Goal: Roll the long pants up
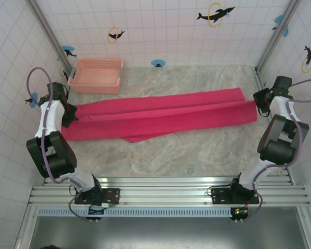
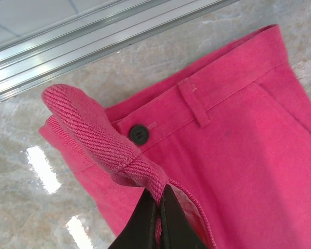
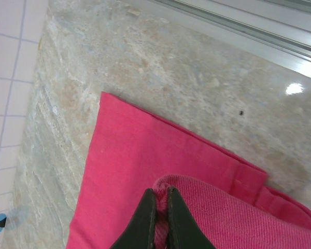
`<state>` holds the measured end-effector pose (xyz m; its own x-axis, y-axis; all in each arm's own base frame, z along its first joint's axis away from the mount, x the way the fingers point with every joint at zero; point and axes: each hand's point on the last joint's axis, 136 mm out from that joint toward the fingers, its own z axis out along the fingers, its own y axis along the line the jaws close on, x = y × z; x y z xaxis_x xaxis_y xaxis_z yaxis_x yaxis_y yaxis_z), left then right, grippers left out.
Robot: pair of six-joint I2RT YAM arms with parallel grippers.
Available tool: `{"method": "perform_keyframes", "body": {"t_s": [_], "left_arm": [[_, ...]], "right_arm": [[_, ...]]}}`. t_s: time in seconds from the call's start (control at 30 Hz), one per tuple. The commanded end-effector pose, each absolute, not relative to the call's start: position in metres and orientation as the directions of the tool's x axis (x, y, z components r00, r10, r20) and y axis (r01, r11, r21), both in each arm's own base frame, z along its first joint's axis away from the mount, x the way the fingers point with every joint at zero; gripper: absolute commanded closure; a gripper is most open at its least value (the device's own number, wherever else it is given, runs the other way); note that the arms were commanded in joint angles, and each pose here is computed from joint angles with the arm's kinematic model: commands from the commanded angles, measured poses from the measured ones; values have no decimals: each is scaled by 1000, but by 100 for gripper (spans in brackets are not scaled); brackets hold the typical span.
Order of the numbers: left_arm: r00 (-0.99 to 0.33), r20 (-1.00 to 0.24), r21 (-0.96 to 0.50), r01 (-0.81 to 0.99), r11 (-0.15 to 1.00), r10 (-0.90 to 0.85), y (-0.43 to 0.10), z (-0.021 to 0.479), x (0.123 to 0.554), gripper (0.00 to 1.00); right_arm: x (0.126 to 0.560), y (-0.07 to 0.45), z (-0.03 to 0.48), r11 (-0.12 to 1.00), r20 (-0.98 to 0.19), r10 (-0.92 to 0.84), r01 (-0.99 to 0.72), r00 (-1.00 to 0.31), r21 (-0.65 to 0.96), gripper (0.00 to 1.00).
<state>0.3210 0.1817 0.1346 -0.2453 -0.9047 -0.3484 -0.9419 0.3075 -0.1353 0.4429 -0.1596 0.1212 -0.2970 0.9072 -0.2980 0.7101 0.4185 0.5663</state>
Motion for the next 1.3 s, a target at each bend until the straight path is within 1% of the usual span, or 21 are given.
{"method": "perform_keyframes", "body": {"t_s": [0.0,0.2,0.47,0.77,0.8,0.83,0.87,0.9,0.93,0.97,1.0,1.03,1.07,1.13,1.2,1.27], "left_arm": [[-140,-506,-111,-968,225,-851,229,158,331,100],[-137,-502,-108,-970,219,-854,235,148,348,100],[-154,-499,-104,-966,235,-853,239,133,375,100],[-177,-493,-112,-958,264,-852,238,117,409,100],[-179,-491,-110,-958,264,-853,239,113,411,100],[-180,-488,-110,-958,264,-854,240,111,414,99],[-182,-487,-108,-958,266,-854,241,108,416,84],[-187,-493,-109,-956,274,-850,242,107,420,72],[-190,-500,-109,-954,279,-845,244,106,424,60],[-184,-508,-106,-956,274,-841,247,105,426,44],[-176,-516,-105,-958,266,-839,250,105,427,32],[-170,-522,-104,-960,260,-836,252,107,428,22],[-163,-528,-101,-963,252,-833,255,110,428,4],[-145,-540,-112,-964,242,-829,260,119,428,3],[-136,-548,-125,-962,242,-826,264,127,423,3],[-156,-551,-123,-956,265,-819,265,132,416,3]], "right_arm": [[476,-211,156,435,-482,864,695,-144,573,100],[506,-199,148,466,-488,857,659,-169,591,100],[536,-188,133,474,-480,858,645,-185,599,100],[552,-185,124,494,-494,846,639,-199,590,100],[554,-183,121,497,-493,846,635,-203,591,96],[557,-182,120,501,-494,845,629,-206,595,80],[559,-181,119,507,-500,841,623,-207,596,53],[561,-181,118,512,-506,838,617,-206,598,30],[563,-182,118,515,-510,836,610,-203,602,17],[566,-181,119,519,-509,836,598,-206,611,7],[569,-182,120,521,-509,836,591,-207,616,2],[570,-182,123,526,-513,833,585,-209,617,1],[570,-181,125,534,-515,829,581,-217,614,1],[571,-176,131,556,-519,819,563,-245,611,1],[569,-166,131,595,-519,798,545,-307,591,1],[563,-159,125,620,-506,782,537,-363,573,1]]}}
